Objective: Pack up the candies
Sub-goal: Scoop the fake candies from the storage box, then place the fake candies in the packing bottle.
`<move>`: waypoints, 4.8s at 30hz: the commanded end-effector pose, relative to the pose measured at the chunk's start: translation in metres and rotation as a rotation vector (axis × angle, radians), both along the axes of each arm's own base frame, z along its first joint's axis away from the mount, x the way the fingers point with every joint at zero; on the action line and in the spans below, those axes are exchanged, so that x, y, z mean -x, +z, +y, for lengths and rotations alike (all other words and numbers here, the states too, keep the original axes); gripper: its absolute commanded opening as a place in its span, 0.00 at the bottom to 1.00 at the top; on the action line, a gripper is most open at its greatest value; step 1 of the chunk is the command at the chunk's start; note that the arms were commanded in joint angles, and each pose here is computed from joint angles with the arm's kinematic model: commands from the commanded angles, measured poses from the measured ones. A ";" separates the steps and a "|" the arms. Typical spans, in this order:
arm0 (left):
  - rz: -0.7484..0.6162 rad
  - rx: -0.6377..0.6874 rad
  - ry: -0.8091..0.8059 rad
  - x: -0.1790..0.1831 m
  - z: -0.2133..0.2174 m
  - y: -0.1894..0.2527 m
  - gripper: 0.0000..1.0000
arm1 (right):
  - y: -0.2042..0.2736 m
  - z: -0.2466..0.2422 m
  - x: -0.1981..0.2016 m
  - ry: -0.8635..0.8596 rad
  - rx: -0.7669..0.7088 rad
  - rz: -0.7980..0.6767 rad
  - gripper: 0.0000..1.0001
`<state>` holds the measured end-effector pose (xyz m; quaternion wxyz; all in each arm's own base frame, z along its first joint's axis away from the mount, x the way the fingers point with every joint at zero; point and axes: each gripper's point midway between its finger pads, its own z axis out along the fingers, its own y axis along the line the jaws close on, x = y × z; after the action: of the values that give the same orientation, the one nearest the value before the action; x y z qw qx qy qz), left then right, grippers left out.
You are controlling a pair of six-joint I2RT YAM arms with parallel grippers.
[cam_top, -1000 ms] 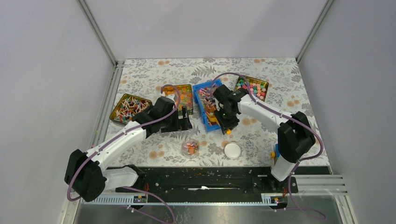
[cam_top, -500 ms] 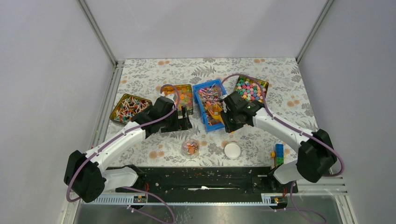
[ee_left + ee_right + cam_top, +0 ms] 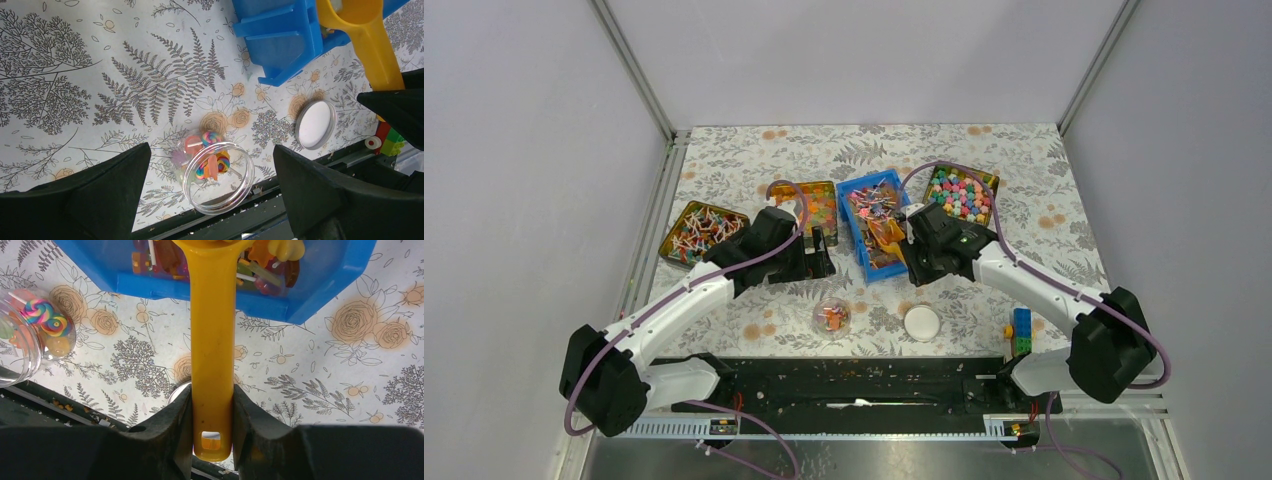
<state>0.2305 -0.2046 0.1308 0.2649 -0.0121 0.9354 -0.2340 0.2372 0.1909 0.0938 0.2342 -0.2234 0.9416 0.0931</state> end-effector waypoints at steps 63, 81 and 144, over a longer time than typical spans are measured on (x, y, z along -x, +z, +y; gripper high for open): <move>-0.124 0.078 0.062 0.011 0.016 0.022 0.97 | 0.077 -0.027 0.062 0.139 -0.026 -0.096 0.00; -0.148 0.087 0.080 0.011 0.020 0.028 0.97 | 0.095 -0.017 0.087 0.253 -0.065 -0.105 0.00; -0.156 0.092 0.174 0.015 0.035 0.019 0.97 | 0.070 0.007 0.157 0.675 0.047 0.060 0.00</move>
<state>0.2098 -0.1685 0.1396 0.3345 -0.0803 0.9074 -0.2413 0.0824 0.1894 0.1521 0.1518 -0.5070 0.8374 0.1368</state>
